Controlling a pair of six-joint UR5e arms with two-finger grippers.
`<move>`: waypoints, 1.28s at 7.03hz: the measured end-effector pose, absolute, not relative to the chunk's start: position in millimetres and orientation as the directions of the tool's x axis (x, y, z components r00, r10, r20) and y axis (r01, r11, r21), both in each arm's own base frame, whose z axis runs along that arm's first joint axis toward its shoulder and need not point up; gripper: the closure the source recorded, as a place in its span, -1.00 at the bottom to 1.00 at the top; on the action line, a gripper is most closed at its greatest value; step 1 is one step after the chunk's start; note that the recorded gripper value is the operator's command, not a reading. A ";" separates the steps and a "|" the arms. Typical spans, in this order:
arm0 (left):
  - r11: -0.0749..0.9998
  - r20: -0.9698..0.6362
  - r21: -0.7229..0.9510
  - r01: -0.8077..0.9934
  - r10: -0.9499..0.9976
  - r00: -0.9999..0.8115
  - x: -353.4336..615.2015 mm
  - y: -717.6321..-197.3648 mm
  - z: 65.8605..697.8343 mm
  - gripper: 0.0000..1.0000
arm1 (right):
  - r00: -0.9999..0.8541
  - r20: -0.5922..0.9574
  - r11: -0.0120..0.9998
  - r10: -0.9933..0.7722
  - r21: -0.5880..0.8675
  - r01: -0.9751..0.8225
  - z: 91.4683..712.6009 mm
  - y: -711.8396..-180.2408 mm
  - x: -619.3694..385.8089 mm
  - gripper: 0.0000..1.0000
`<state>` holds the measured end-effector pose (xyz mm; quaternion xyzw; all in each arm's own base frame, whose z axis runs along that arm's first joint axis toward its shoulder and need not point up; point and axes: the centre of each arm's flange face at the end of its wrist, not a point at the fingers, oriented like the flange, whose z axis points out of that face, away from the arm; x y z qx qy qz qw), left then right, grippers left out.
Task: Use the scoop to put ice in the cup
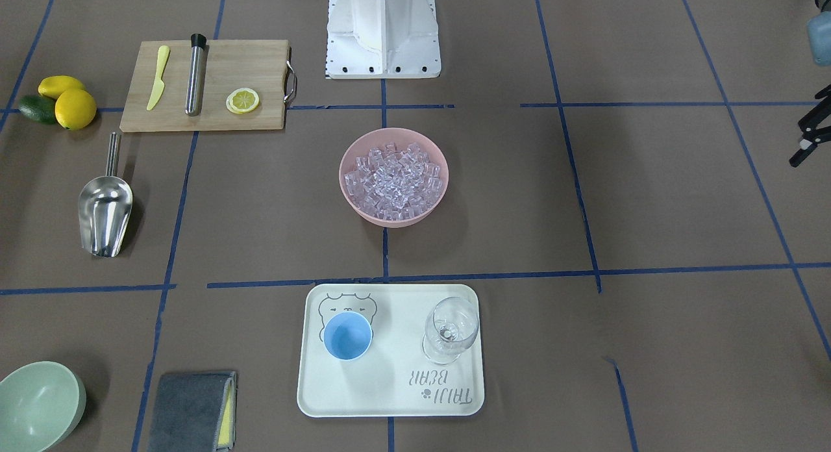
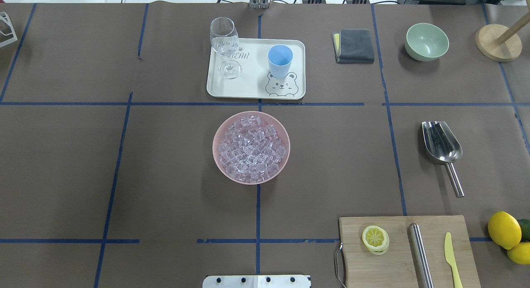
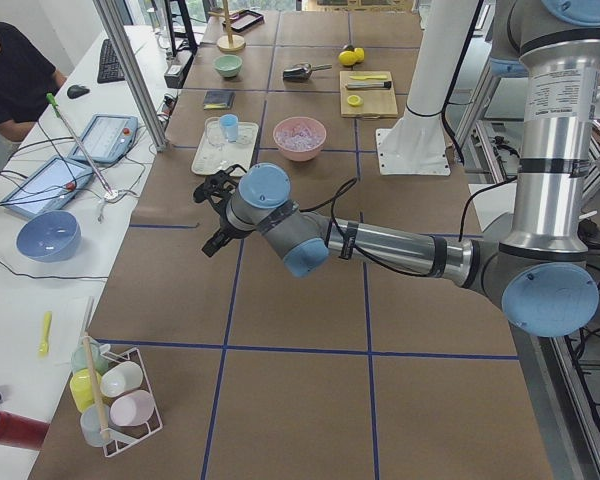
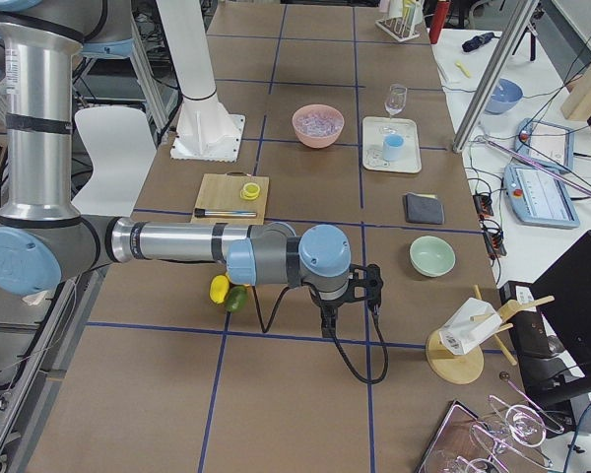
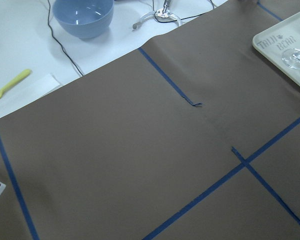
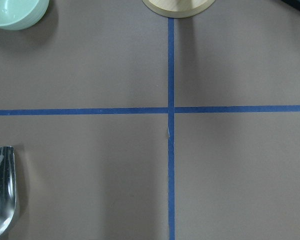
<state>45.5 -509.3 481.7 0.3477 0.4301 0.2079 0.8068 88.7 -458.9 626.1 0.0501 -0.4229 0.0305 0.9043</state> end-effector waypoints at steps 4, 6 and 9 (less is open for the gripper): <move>0.604 -0.514 0.783 -0.152 0.764 0.390 160.9 -516.2 449.2 -1.00 | 0.607 0.794 0.997 0.023 0.029 -0.076 588.4 -472.8 38.3 -1.00; 0.569 -0.490 0.807 -0.157 0.794 0.358 176.2 -509.1 448.3 -0.99 | 0.617 0.786 0.997 0.051 -0.009 -0.071 547.2 -466.8 -10.5 -1.00; 0.435 -0.393 0.889 -0.142 0.885 0.251 222.2 -493.1 439.5 -0.96 | 0.629 0.771 0.995 0.096 -0.081 -0.053 507.8 -439.4 -77.7 -1.00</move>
